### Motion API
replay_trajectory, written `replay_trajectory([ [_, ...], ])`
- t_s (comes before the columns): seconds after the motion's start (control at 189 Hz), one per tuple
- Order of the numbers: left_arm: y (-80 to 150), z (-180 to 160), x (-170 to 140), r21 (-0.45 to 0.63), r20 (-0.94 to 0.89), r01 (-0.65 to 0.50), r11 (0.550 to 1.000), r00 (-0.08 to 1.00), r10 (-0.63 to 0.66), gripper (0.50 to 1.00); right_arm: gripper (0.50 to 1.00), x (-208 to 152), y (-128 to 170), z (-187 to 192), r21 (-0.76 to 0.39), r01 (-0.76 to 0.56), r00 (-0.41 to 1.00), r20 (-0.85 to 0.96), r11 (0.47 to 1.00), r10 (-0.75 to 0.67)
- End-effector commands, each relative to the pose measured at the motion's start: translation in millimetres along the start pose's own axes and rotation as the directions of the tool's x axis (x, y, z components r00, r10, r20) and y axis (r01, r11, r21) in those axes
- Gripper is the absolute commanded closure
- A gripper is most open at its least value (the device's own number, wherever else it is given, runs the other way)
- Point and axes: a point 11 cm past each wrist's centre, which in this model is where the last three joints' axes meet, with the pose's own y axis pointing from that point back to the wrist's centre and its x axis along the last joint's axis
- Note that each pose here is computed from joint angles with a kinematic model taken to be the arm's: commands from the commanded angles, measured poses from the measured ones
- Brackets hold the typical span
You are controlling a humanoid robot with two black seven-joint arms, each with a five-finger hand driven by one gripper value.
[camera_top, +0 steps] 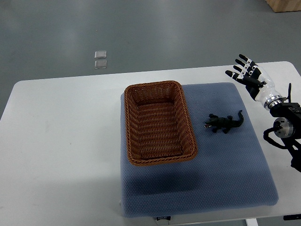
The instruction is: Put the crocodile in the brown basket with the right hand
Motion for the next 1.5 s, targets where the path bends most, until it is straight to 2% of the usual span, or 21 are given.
replay_trajectory([
  [0.0, 0, 0, 0, -0.001, -0.001, 0.0, 1.0, 1.0, 0.0, 0.5, 0.568, -1, 0, 0, 0.001, 0.003, 1.0, -0.001, 1.0, -0.003],
  [0.535, 0, 0, 0, 0.0, -0.001, 0.0, 1.0, 1.0, 0.0, 0.5, 0.57, 4, 1, -3, 0.013, -0.012, 1.0, -0.001, 1.0, 0.012],
  [0.954, 0, 0, 0, 0.0, -0.001, 0.0, 1.0, 1.0, 0.0, 0.5, 0.568, 1, -3, -27, 0.034, 0.101, 0.994, -0.046, 0.994, -0.1],
  [1.272, 0, 0, 0, 0.0, -0.001, 0.0, 1.0, 1.0, 0.0, 0.5, 0.57, -8, -7, -42, -0.035, 0.209, 0.929, -0.303, 0.977, -0.21],
  [1.378, 0, 0, 0, 0.0, -0.001, 0.0, 1.0, 1.0, 0.0, 0.5, 0.57, -18, -6, -46, -0.062, 0.27, 0.864, -0.426, 0.961, -0.27],
  [1.494, 0, 0, 0, 0.0, -0.001, 0.0, 1.0, 1.0, 0.0, 0.5, 0.57, -29, -4, -57, -0.115, 0.35, 0.728, -0.592, 0.93, -0.347],
])
